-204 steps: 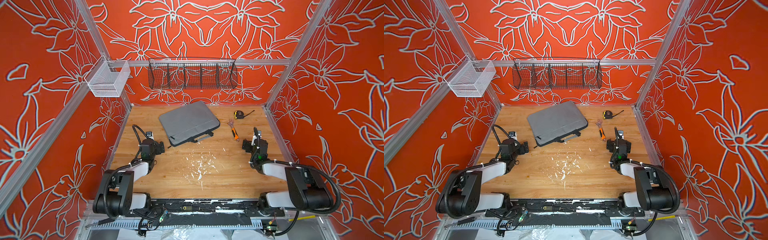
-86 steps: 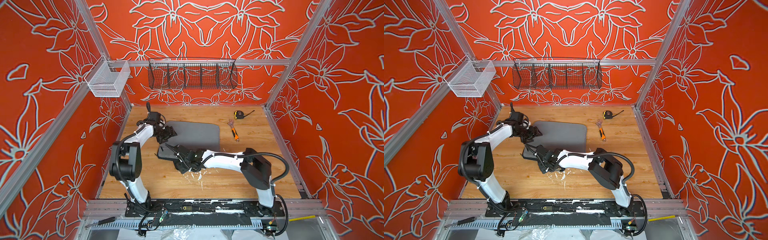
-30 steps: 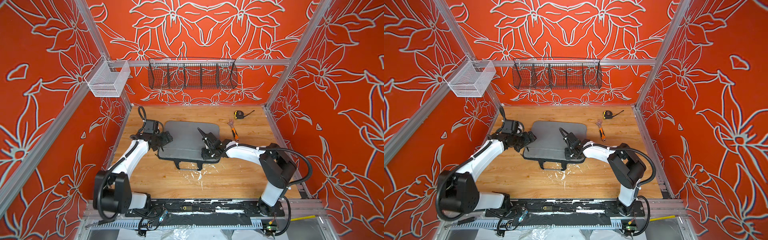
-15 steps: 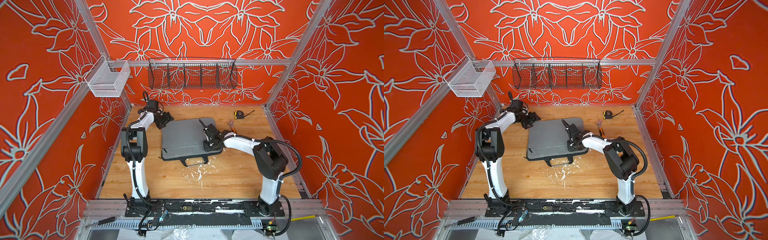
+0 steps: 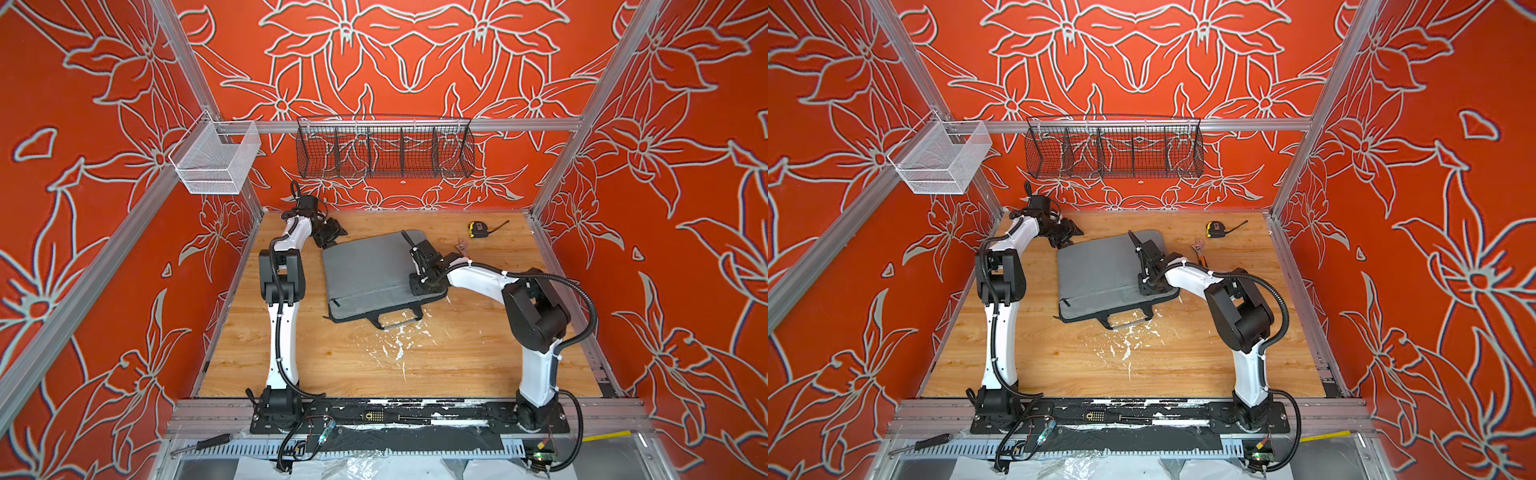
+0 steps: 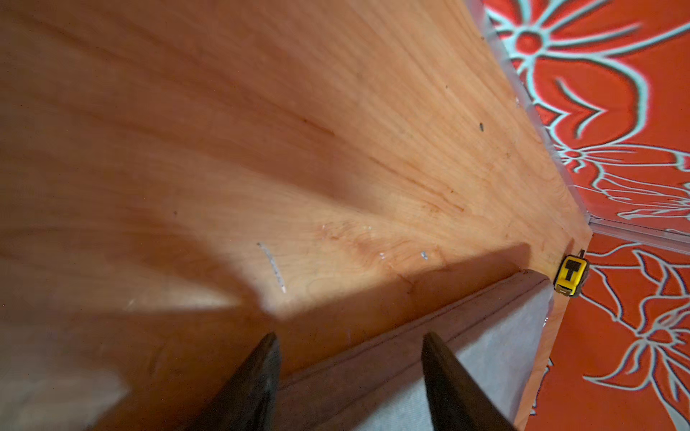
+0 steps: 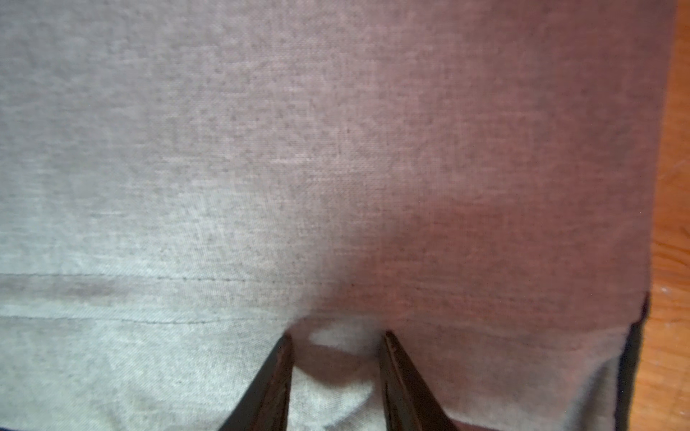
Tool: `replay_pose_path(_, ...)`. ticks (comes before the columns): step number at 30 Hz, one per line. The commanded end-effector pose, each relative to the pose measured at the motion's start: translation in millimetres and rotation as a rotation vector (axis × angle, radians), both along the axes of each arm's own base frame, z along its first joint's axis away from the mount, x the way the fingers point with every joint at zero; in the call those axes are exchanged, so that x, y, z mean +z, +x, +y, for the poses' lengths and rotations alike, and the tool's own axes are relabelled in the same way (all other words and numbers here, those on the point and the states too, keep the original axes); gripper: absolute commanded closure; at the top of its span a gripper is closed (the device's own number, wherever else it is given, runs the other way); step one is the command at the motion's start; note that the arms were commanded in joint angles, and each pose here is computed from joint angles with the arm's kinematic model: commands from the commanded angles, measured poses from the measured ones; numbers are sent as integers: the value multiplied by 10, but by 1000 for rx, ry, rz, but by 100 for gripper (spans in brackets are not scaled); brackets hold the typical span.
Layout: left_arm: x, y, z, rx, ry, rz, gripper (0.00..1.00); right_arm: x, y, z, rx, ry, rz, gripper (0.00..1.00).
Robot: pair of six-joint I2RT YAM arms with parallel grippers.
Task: Open the zippered laptop bag and take out the laptop
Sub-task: Move the zippered laptop bag to the center of the board.
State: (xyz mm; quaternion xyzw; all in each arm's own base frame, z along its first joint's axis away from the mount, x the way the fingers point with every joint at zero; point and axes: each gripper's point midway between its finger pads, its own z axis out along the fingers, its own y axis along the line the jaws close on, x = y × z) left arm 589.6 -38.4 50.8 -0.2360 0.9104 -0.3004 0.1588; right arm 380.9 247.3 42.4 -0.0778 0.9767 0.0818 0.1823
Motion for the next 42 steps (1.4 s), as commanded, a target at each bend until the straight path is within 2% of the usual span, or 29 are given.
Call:
replay_pose_path(1,-58,-404,-103,-7,-36,93,39,-287,-70,-95,6,-61,83,59)
replay_pose_path(11,-55,-1438,-82,12,44,143,38,-301,156,283,88,29,106,58)
replay_pose_path(16,-230,-1997,-175,43,31,186,37,-14,351,583,147,90,89,56)
replay_pose_path(19,-273,-2206,-274,14,59,202,37,264,391,638,176,65,56,56)
replay_pose_path(23,-274,-2406,-232,13,131,224,35,598,256,605,171,86,12,55)
replay_pose_path(29,-74,-2515,-105,3,222,185,33,871,-200,459,180,104,-14,54)
replay_pose_path(37,334,-2682,-79,-29,329,111,33,644,-708,-82,35,75,5,52)
replay_pose_path(42,335,-2816,-436,-101,323,81,33,352,-857,-406,-43,5,57,48)
